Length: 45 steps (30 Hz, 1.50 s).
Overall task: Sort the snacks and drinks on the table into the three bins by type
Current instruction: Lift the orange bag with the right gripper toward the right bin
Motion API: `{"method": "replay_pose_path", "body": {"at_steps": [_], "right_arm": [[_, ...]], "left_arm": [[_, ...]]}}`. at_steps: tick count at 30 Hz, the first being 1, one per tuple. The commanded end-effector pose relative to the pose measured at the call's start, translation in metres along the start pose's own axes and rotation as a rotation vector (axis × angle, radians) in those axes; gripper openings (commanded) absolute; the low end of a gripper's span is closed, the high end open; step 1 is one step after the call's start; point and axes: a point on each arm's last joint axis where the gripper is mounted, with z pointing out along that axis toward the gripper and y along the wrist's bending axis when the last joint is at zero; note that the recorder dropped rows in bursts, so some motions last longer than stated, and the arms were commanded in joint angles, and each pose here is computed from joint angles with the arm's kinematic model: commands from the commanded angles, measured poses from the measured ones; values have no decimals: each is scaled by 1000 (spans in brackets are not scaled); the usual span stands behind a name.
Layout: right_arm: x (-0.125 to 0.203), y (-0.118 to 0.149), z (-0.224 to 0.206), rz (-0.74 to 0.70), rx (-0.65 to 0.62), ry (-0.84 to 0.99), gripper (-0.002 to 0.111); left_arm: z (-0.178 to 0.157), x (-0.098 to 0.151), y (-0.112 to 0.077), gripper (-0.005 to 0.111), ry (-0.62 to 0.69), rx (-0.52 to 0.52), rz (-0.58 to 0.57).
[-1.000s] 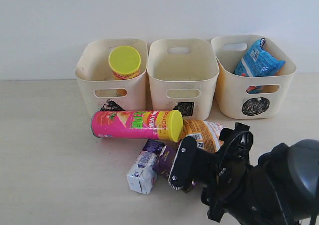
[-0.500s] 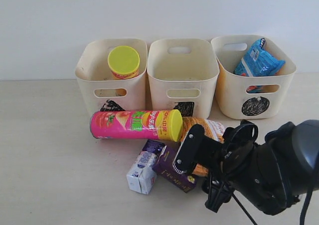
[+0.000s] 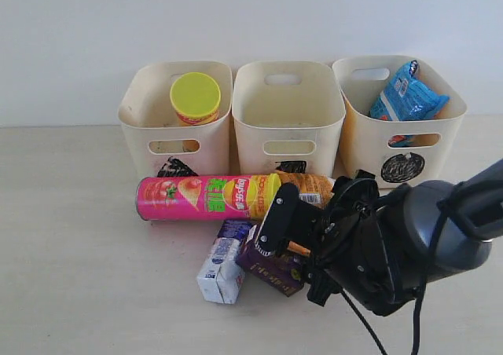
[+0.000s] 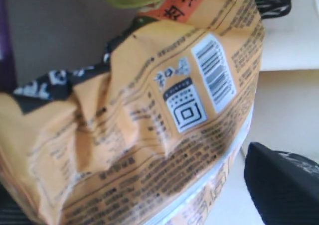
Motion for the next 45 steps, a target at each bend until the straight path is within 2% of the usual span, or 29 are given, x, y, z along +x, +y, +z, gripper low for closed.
{"method": "replay_pose_path", "body": {"at_steps": [1,4,7,8,13,20,28,45], "right_arm": [[7,21,14,-11,-95,38,72],[7,21,15,-11,-96,39,41],[7,21,14,-6,-95,38,5],[7,21,14,-3,-95,38,0],[4,17,11,4,-92,23,0],[-5,-6,-11,102,-63,-23,0],[-11,-44,-54,242,-29,-83,0],[-6,-101,-138,480,-2,-257,0]], "left_arm": [[-1,-2,0,4,-14,3,-10],[-1,-2,0,4,-14,3,-10],[-1,-2,0,4,-14,3,-10],[-1,-2,0,4,-14,3,-10],[-1,-2,0,4,-14,3,-10],[-1,-2,0,4,-14,3,-10],[-1,-2,0,4,-14,3,-10],[-1,-2,0,4,-14,3,-10]]}}
